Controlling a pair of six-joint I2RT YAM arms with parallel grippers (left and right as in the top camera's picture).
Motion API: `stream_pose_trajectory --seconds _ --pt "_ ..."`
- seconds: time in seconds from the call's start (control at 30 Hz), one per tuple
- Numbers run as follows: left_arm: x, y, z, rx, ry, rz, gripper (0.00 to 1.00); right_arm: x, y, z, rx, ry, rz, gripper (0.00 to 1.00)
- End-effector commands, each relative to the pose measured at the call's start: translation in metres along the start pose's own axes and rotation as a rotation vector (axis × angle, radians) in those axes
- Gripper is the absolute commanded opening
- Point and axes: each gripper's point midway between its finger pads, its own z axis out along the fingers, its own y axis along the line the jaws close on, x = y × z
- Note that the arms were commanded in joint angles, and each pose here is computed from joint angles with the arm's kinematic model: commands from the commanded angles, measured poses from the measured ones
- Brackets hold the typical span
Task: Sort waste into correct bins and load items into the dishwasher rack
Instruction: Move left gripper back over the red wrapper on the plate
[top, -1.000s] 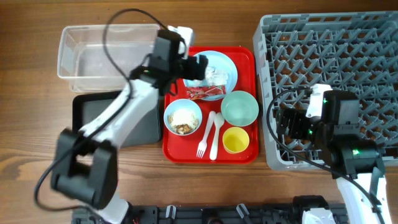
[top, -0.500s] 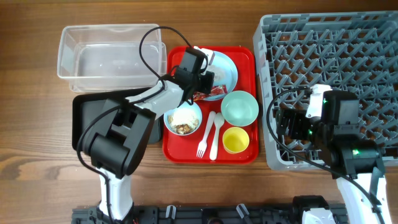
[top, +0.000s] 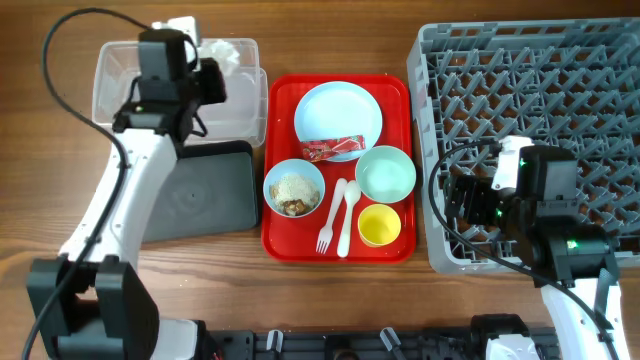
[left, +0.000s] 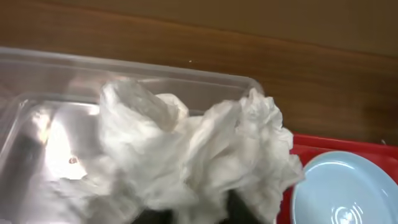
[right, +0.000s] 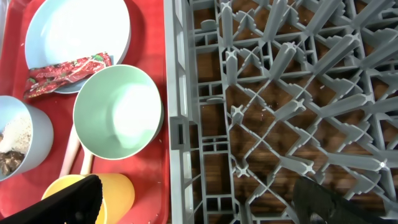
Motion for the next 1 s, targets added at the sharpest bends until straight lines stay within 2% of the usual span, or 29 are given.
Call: stream_pose_trajectory --seconds 0.0,0.03,0.07,0.2,0.33,0.5,0.63,0.77,0.87,0.97 --pt "0.012 0.009 0.016 -0.022 0.040 -0.011 0.60 -0.008 0.005 -0.006 -0.022 -0.026 0.008 1.00" --pt "0.010 0.002 0.015 -0.002 0.032 -0.004 0.68 -0.008 0.005 -0.006 -0.022 -0.026 0.008 1.00" --pt "0.009 -0.005 0.014 0.025 0.028 0.000 0.70 -0.008 0.005 -0.006 -0.022 -0.026 0.008 1.00" --pt "0.023 -0.066 0.005 0.245 0.078 0.052 0.72 -0.008 0.005 -0.006 -0.022 -0.026 0.008 1.00" --pt "0.046 -0.098 0.008 0.247 0.125 0.123 0.74 -0.008 0.005 -0.006 -0.022 -0.026 0.009 1.00" --pt "0.046 -0.086 0.013 0.117 0.102 0.149 0.73 -0.008 0.005 -0.006 -0.022 -0.026 0.008 1.00" --pt "0.031 -0.048 0.017 -0.028 0.056 0.118 0.70 -0.008 0.005 -0.006 -0.022 -0.026 0.008 1.00" --pt "0.027 -0.030 0.018 -0.048 0.058 0.036 0.71 -0.008 0.005 -0.006 -0.022 -0.026 0.009 1.00" --pt "0.037 -0.070 0.014 0.146 0.104 0.049 0.71 -0.008 0.005 -0.006 -0.022 -0.026 0.009 1.00" --pt "0.060 -0.132 -0.001 0.396 0.162 0.185 0.73 -0.008 0.005 -0.006 -0.022 -0.026 0.009 1.00"
